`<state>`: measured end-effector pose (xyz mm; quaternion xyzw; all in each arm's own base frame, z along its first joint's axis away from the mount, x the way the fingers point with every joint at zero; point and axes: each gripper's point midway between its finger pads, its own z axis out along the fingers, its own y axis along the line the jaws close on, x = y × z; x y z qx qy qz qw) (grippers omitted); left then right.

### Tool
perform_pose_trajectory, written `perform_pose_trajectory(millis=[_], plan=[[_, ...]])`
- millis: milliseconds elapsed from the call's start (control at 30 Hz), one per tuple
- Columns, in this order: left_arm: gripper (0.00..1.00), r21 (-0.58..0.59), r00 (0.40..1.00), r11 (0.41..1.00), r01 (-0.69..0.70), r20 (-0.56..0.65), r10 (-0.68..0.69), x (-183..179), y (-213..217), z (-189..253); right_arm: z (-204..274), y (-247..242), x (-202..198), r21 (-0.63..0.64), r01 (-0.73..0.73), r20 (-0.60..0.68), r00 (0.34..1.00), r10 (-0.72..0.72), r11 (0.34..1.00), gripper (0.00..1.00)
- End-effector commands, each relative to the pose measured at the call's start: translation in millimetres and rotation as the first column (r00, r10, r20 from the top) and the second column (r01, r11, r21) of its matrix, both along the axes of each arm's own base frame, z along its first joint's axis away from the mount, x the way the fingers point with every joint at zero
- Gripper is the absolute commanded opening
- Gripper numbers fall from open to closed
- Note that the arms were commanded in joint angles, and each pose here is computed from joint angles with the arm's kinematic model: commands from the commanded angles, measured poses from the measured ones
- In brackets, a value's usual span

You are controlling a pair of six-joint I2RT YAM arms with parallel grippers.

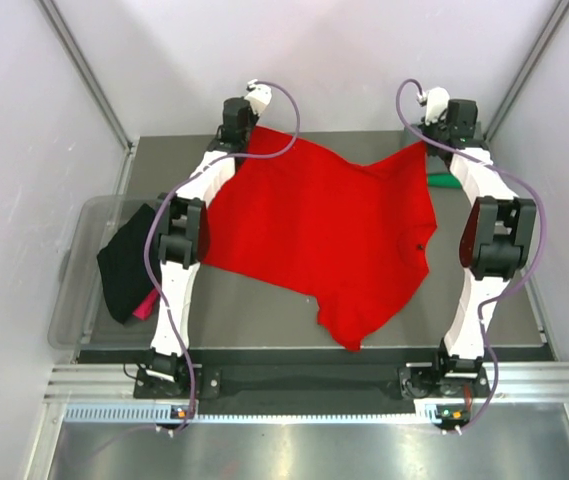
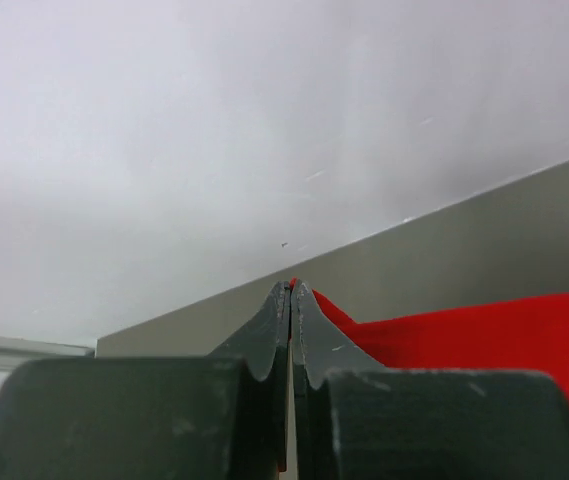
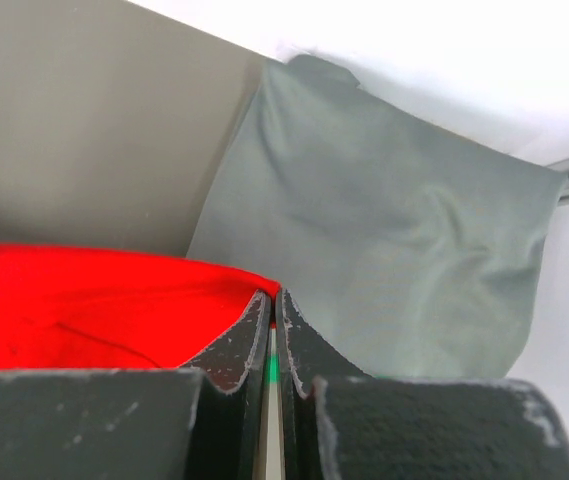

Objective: Fold and stack the t-shirts
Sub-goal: Flatten the tshirt out

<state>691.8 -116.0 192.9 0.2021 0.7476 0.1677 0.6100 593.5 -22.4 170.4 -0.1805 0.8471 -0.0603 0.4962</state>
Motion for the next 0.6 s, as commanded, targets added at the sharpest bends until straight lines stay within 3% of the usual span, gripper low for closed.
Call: perform_pose_trajectory(millis=[0, 400, 567], plan=[[0.00, -0.020, 0.986, 0.999, -0.032, 0.165, 0.035, 13.3, 7.6, 44.6, 31.4, 6.7, 22.7, 0.017, 0.013, 0.103, 0.995, -0.015, 1.000, 0.00], [0.00, -0.084, 0.972, 0.996, 0.028, 0.234, -0.008, 20.4, -6.4, 68.6, 59.1, 0.6, 33.9, 0.034, 0.091, 0.175, 0.980, -0.096, 0.995, 0.00], [0.00, -0.076, 0.980, 0.997, 0.015, 0.201, 0.001, 11.7, -2.3, 65.9, 65.6, 0.0, 26.5, 0.039, 0.095, 0.169, 0.981, -0.100, 0.995, 0.00]])
